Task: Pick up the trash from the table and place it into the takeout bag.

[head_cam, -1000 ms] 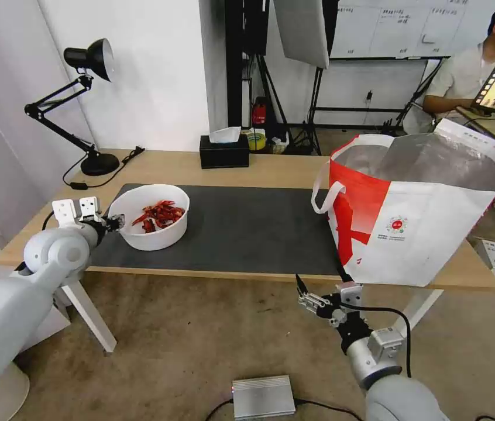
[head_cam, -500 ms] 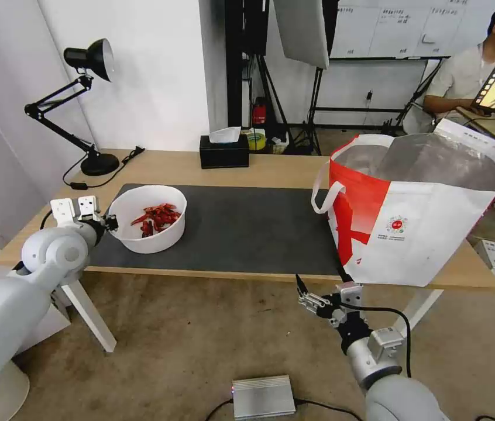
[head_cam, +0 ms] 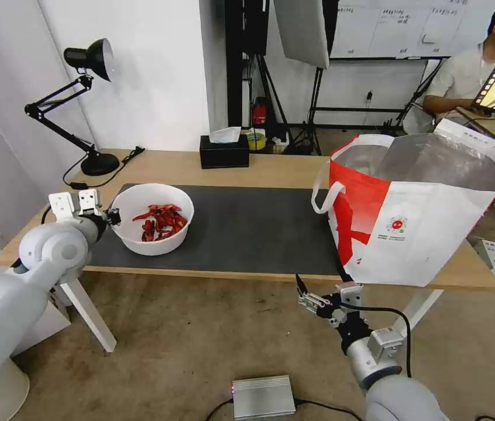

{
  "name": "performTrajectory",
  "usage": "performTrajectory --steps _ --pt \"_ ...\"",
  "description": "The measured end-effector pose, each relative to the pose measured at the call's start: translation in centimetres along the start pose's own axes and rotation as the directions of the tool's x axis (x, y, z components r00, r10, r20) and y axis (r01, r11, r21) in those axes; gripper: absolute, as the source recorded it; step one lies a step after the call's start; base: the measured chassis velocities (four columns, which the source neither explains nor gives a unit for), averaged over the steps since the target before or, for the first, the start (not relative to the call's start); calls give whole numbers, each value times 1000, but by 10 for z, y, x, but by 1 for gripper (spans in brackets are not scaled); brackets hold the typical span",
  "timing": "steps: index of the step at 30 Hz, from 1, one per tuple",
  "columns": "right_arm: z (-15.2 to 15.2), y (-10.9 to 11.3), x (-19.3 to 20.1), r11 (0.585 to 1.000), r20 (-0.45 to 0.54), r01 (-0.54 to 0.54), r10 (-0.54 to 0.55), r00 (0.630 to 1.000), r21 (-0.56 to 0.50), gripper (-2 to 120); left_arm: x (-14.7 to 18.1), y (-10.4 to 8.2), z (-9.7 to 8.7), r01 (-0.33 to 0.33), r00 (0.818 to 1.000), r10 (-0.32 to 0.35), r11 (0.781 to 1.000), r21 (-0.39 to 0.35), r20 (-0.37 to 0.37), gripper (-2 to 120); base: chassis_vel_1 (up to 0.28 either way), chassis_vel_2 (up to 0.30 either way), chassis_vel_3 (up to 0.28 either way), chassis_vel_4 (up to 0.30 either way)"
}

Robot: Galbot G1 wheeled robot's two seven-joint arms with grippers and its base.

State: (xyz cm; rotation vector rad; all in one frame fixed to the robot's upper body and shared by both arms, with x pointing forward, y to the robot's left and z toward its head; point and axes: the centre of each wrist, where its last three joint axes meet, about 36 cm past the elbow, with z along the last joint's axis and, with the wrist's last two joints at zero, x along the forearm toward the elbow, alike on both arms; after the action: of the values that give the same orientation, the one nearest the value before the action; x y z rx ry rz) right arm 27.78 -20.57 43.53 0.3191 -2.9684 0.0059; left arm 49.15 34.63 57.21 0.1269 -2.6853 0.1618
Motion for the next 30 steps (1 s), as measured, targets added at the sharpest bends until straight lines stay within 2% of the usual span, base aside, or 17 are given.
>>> performTrajectory --steps 9,23,30 --pt "0 0 0 1000 0 0 0 1000 0 100 20 -19 -21 -75 997 75 997 34 23 0 0 0 0 0" --pt "0 0 0 1000 0 0 0 1000 0 100 36 -29 -35 -148 989 147 987 58 30 0 0 0 0 0" --pt "0 0 0 1000 0 0 0 1000 0 100 42 -45 -45 -206 979 204 973 102 28 0 0 0 0 0"
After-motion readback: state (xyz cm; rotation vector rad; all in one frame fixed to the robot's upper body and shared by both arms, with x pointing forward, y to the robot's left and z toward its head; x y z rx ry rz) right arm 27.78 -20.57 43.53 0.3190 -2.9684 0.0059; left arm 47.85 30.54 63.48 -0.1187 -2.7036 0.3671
